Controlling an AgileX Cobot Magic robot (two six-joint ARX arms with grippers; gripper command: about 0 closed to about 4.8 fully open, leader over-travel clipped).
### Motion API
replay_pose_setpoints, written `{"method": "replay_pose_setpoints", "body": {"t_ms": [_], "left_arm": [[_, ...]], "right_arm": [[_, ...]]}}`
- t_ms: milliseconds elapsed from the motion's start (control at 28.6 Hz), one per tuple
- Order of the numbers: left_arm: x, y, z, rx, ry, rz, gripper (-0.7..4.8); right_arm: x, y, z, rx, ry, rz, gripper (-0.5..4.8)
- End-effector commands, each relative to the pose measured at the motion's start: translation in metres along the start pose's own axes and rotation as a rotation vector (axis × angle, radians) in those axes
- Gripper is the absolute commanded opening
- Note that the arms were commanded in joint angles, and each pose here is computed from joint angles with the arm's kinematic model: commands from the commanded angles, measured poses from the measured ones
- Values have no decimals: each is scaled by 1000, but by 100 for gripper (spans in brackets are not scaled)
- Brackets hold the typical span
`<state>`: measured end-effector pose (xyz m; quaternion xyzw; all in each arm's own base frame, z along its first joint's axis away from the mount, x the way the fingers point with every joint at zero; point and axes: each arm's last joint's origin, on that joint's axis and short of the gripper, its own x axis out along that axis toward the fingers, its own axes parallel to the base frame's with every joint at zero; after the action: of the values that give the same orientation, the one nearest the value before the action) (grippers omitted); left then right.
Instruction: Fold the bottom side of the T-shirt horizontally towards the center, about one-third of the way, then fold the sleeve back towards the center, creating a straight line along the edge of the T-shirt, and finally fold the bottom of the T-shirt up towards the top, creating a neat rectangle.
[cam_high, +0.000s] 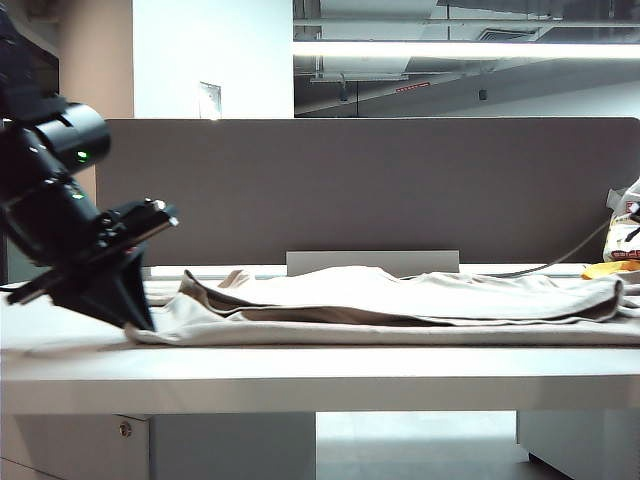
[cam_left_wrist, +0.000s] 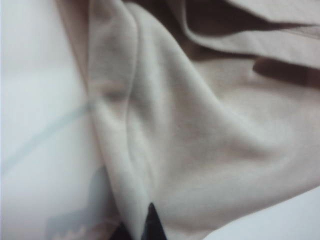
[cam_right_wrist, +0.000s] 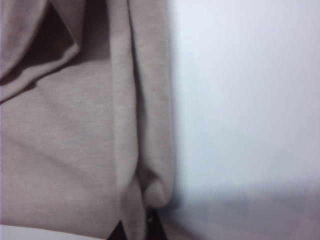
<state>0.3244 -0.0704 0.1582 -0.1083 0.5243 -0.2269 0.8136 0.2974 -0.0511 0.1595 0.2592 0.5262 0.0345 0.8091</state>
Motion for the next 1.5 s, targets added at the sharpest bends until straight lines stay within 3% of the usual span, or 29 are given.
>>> {"method": "replay_pose_setpoints", "body": {"t_ms": [35,350,629,839,874,909,1014,1119,1294,1504], "left_arm": [[-16,-5,-15,4,-3,3,-6],[-44,-17,-62,-24,-12,-35,-6],[-47,-14,-103,-48,35,-25,-6],[-44,-11,-114,-59,45,-21,-6],[-44,-11,-114,-55,38,-23,-5],[-44,-11,-113,-53,32,-25,2],[-44,-11,-111,-47,12,-26,148],[-44,-11,-109,-54,-1,-24,254],[-45,-9,-107,-49,-29,23,351],[-54,-12,-89,-35,-94,122,352]], "right_arm": [[-8,-3,-15,1,-9,-3,-1],[-23,-5,-57,4,-4,-2,-1],[-38,-2,-77,3,-5,7,-1],[-43,1,-80,1,-4,25,2],[-43,1,-81,5,5,24,19],[-43,1,-81,8,12,22,71],[-43,1,-83,12,23,20,259],[-43,1,-83,14,27,20,366],[-44,2,-78,-4,-16,27,424],[-51,8,-58,18,-158,30,421]]}}
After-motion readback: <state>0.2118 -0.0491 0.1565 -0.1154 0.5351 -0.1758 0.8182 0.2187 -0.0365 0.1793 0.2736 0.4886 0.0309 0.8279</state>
